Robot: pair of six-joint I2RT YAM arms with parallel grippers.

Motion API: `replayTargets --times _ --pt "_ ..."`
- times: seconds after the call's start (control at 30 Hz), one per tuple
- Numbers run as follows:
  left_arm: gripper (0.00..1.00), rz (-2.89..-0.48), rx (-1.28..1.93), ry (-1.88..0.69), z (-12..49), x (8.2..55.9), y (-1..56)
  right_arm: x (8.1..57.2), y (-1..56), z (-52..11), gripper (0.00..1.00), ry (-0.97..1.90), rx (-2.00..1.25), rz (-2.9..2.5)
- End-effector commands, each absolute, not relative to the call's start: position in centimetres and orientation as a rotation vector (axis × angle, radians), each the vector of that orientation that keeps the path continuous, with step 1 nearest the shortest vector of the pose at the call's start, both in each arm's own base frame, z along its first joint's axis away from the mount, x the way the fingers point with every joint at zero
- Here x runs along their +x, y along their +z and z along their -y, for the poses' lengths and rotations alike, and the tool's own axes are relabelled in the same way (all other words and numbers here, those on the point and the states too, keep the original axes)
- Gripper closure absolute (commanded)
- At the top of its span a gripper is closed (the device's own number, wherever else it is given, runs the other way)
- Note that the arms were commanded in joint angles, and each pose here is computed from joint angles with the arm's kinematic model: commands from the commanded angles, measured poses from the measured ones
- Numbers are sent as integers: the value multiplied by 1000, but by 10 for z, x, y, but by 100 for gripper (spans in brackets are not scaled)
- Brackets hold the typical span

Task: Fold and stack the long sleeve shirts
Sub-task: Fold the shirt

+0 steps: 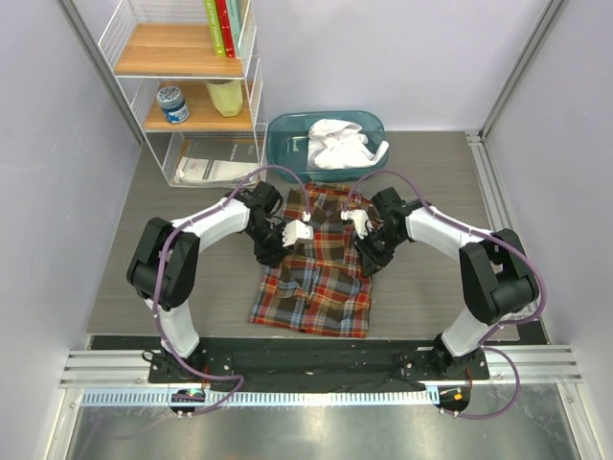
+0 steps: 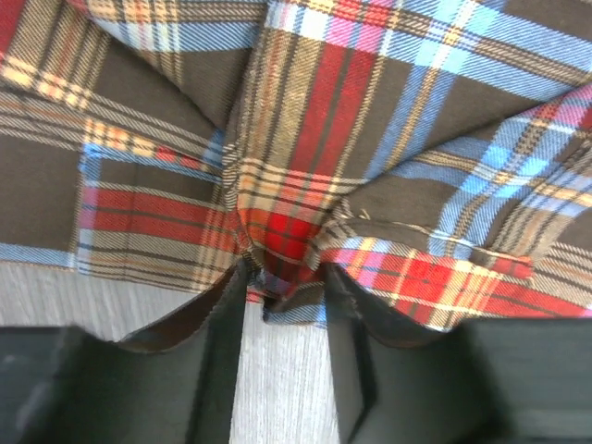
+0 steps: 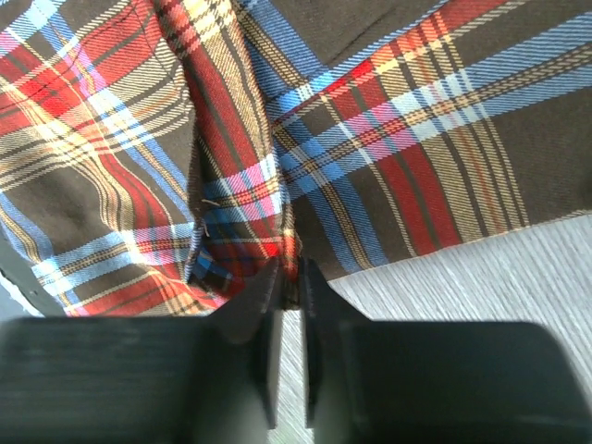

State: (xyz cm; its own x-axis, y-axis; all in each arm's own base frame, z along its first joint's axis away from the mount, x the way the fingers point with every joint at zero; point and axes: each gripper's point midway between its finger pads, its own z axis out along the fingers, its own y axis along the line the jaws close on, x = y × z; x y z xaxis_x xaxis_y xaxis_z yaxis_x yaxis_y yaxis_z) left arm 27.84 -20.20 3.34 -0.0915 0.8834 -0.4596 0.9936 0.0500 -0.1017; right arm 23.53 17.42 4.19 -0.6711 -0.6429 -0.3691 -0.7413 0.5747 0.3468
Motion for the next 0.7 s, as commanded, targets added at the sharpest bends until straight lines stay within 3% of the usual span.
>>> replayTargets --times 0.0,0.17,0.37,0.67 --pt "77 -2006 1898 -617 207 272 63 250 72 -180 92 674 -1150 -2496" --pt "100 -2019 1897 -613 206 274 75 257 84 -181 99 649 -1138 -2468" --pt "100 -2024 1843 -576 204 295 89 271 91 -179 99 582 -1155 -2435" --pt "100 -2074 1802 -563 202 314 63 291 61 -169 99 497 -1165 -2477"
